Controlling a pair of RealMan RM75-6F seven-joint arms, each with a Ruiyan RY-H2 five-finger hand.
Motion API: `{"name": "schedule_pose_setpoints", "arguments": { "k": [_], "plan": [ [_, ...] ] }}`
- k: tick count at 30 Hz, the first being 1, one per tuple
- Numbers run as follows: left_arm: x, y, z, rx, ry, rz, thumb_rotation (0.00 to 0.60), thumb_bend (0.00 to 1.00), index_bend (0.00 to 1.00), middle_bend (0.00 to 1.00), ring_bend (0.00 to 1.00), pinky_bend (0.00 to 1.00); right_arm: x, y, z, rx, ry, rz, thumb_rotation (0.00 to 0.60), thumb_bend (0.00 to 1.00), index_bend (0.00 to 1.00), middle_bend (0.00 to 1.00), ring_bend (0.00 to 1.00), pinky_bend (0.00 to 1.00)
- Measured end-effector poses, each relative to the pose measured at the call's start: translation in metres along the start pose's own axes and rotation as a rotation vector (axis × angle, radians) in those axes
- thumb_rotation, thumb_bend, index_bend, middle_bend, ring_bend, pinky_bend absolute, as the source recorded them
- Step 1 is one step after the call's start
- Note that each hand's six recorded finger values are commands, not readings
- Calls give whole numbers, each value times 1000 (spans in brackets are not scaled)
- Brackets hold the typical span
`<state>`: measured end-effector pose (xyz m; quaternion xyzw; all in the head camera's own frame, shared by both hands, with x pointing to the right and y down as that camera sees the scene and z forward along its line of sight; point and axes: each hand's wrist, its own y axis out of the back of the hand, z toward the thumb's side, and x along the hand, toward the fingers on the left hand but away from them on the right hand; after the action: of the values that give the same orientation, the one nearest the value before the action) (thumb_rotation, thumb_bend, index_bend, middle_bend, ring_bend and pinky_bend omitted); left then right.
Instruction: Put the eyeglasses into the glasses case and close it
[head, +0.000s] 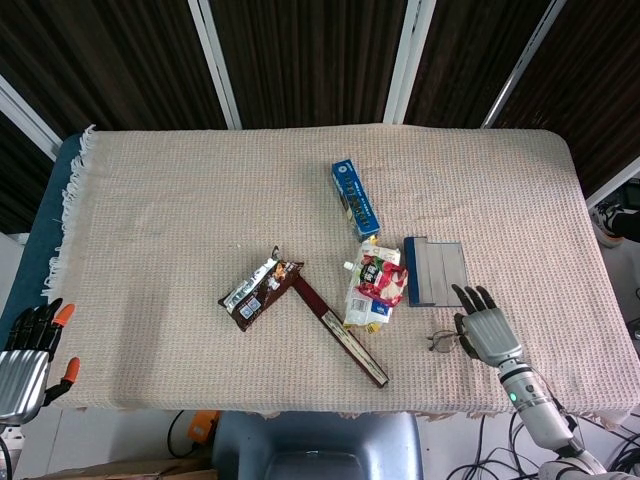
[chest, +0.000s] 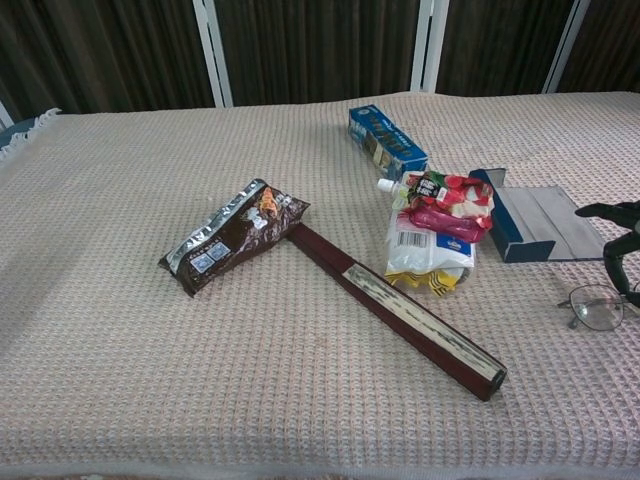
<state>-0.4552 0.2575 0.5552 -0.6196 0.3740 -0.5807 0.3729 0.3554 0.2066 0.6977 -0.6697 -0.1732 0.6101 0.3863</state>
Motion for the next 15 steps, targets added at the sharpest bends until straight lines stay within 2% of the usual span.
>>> {"name": "schedule_pose_setpoints", "arguments": {
  "k": [15],
  "plan": [
    [0,1,-1,-1,2,2,600,413,0,0,0,0,-3,5,2,37,4,-15,600,586,718,103,0,0]
  ]
}}
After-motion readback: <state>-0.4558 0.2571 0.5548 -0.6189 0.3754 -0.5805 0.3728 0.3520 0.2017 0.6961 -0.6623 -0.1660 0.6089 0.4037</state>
